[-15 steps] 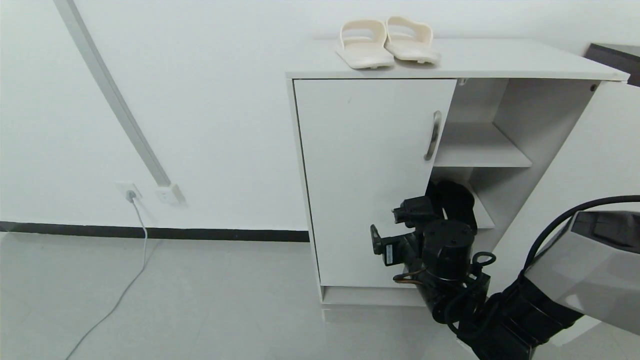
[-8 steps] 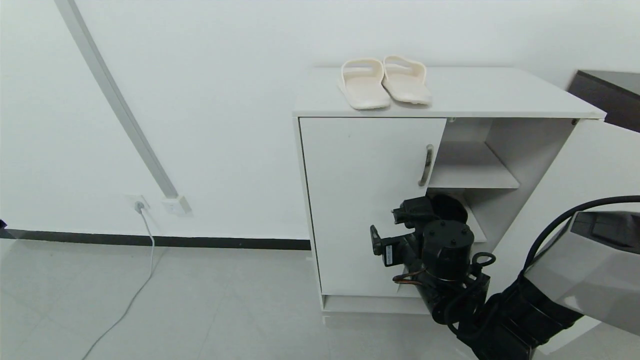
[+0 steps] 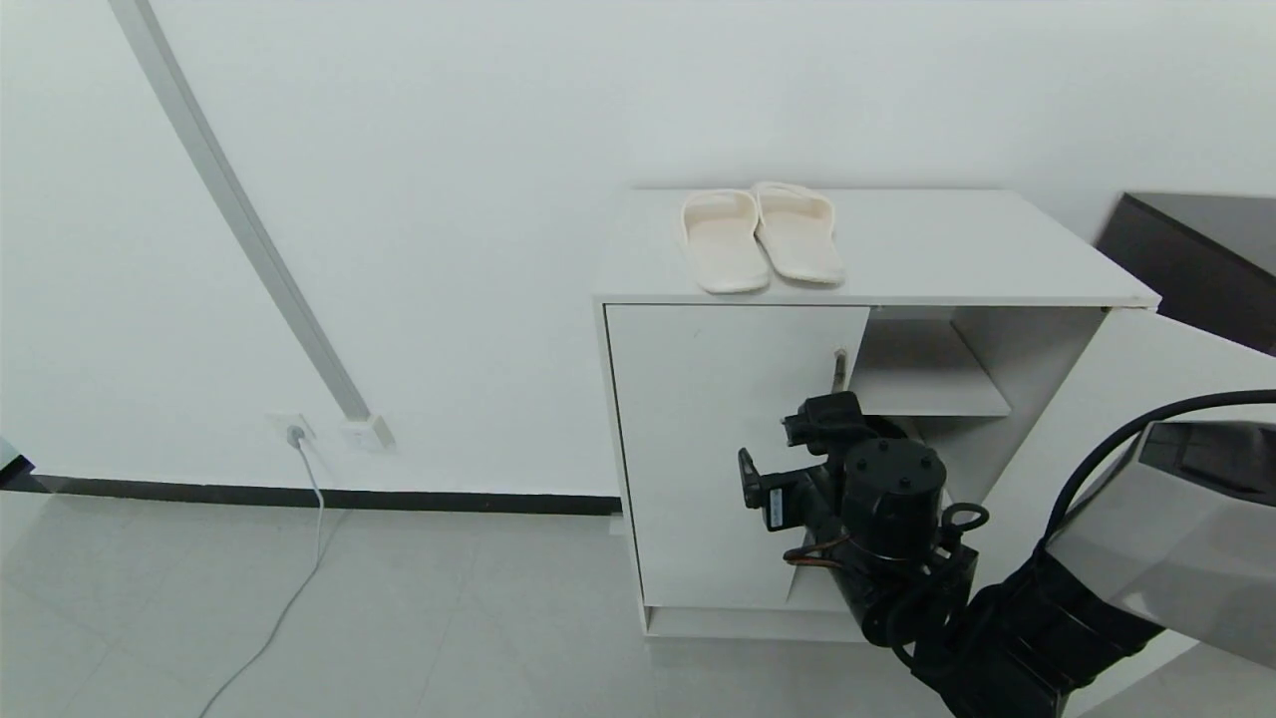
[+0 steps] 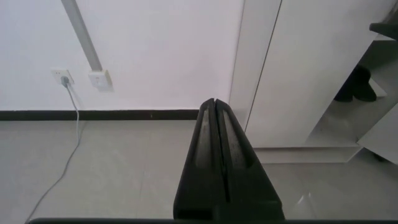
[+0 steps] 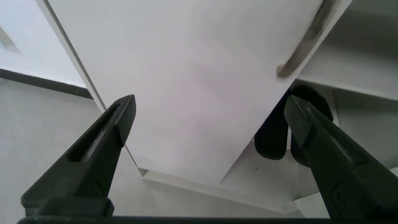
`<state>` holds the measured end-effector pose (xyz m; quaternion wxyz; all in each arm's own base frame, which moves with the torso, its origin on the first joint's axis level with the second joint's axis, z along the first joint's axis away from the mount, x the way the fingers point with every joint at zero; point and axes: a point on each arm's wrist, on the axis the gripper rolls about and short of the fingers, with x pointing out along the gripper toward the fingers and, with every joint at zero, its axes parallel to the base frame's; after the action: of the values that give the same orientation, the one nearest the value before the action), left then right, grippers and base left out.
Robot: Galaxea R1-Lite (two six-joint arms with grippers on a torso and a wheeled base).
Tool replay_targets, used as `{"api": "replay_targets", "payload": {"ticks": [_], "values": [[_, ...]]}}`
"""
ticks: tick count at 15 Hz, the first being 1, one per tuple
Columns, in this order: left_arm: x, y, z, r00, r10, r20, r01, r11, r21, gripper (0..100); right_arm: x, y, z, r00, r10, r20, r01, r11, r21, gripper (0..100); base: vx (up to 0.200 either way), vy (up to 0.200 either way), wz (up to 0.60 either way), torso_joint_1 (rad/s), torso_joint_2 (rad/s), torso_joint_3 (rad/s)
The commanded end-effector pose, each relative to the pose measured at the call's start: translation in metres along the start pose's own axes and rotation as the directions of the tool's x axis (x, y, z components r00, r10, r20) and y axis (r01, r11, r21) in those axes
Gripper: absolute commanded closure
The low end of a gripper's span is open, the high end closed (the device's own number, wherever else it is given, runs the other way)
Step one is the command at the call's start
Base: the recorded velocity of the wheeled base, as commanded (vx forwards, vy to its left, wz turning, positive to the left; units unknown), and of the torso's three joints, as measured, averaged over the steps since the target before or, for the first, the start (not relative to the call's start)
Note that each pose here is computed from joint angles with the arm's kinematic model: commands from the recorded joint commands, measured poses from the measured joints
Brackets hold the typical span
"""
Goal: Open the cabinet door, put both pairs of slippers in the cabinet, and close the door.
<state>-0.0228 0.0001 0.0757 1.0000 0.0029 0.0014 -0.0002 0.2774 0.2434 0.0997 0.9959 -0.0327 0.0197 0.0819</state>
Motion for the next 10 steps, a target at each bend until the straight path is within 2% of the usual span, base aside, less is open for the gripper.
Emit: {"api": "replay_targets", "payload": {"ticks": [1,6,10], "values": [[0.0,0.0,-0.0001,1.0,0.0,0.0,0.0,1.0,0.0,100,-0.0005,-0.0001,0.0007,1.0,0.001,0.001,-0.001,1.0,0.001,0,0.0,0.0,0.0,0.212,-0.52,-0.31],[0.0001,0.0,0.0,1.0,0.0,-0.002,0.0,1.0,0.0,100,0.0001,-0.0011,0.0007,1.0,-0.002,0.001,0.002,1.0,0.001,0,0.0,0.0,0.0,0.235,-0.55,-0.317],[0.0,0.0,-0.0001,1.0,0.0,0.0,0.0,1.0,0.0,100,0.0001,-0.0011,0.001,1.0,-0.001,0.004,0.001,1.0,0.001,0,0.0,0.0,0.0,0.094,-0.2,-0.111]]}}
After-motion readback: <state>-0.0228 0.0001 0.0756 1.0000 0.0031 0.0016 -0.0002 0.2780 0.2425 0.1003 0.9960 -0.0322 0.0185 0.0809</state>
